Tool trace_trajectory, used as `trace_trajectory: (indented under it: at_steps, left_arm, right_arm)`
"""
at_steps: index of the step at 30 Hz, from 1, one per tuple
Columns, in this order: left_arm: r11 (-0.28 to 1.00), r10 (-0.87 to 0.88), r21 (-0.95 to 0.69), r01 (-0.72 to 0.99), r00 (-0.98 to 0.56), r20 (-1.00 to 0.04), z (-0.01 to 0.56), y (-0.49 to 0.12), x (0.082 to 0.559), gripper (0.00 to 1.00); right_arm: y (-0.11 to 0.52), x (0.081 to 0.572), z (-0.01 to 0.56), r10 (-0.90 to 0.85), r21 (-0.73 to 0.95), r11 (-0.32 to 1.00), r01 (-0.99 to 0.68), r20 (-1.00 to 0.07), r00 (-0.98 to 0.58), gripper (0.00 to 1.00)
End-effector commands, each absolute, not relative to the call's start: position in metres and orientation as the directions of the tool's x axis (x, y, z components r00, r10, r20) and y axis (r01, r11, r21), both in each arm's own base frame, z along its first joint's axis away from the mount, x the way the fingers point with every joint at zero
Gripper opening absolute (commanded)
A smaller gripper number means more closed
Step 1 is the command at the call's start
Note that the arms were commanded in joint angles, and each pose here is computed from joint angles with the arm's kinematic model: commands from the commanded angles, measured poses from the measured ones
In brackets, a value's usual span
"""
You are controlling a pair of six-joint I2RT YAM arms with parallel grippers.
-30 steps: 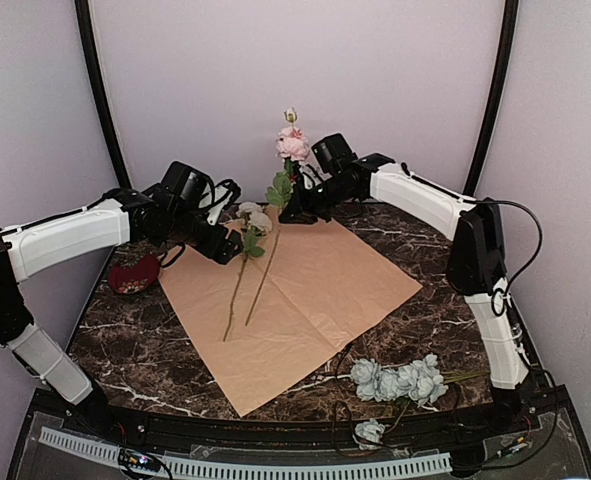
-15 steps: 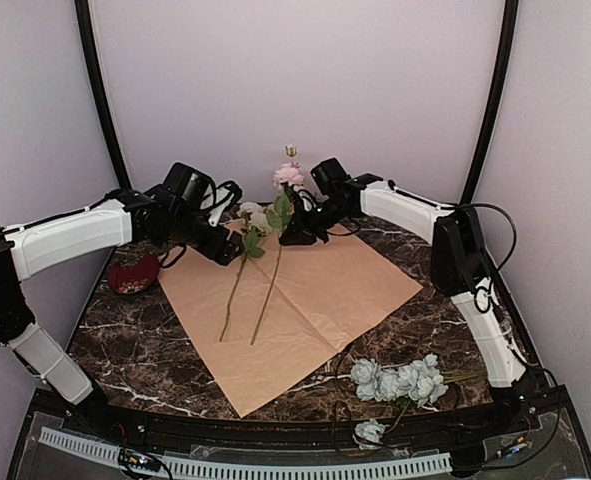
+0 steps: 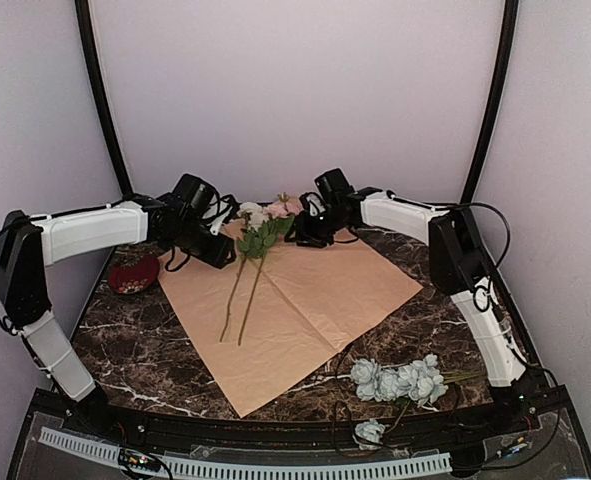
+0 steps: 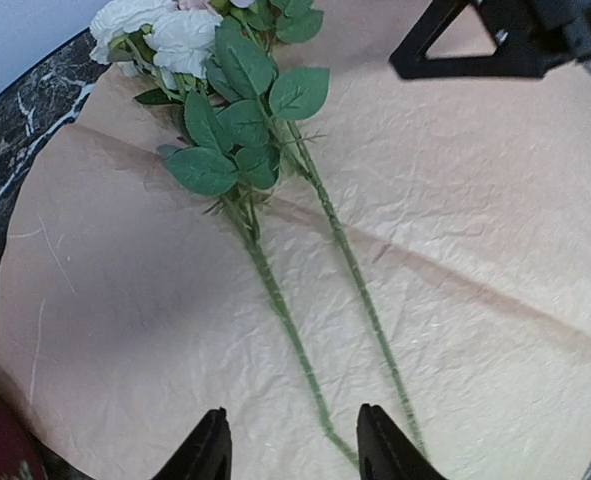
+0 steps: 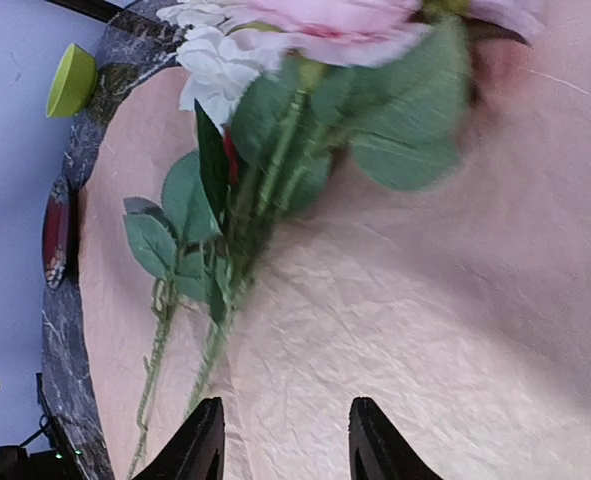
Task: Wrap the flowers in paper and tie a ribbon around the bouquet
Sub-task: Place the fake flower on the flattened wrapping paper, then adjust the fake flower with the flattened wrapping paper.
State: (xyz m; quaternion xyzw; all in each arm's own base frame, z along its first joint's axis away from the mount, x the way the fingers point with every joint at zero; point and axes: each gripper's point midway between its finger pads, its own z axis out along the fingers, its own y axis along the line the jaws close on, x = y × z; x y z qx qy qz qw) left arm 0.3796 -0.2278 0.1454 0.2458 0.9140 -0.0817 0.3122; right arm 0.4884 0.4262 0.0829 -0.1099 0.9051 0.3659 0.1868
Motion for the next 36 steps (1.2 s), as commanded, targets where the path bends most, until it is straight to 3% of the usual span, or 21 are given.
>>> trace_trajectory:
  at_steps: [1,4,10,16,28,36]
  left_arm:
    - [0.9,0.369,-0.011,0.436,-0.774,-0.514,0.109,-0.207,0.386,0.38]
    - [0.906,0.386,0.021,0.423,-0.804,-0.453,0.085,-0.2,0.387,0.32]
    - [0.904,0.421,0.102,0.414,-0.828,-0.371,0.047,-0.185,0.39,0.3]
    - [0.895,0.441,0.067,0.441,-0.853,-0.281,0.015,-0.191,0.383,0.26]
    - [0.855,0.506,0.045,0.516,-0.814,-0.287,0.016,-0.218,0.375,0.26]
    - [0.849,0.507,0.052,0.526,-0.782,-0.363,0.043,-0.224,0.381,0.27]
  right_arm:
    - [0.397,0.483,0.15,-0.079,0.513,0.749,-0.418,-0.558,-0.826,0.42]
    - [0.369,0.459,0.156,-0.155,0.422,0.791,-0.442,-0.561,-0.813,0.43]
    - [0.305,0.409,0.158,-0.307,0.22,0.852,-0.475,-0.526,-0.793,0.45]
    - [0.259,0.38,0.17,-0.391,0.079,0.864,-0.497,-0.517,-0.762,0.47]
    - [0.225,0.356,0.195,-0.435,-0.007,0.862,-0.507,-0.526,-0.731,0.49]
    - [0.216,0.344,0.205,-0.504,-0.049,0.825,-0.563,-0.515,-0.693,0.49]
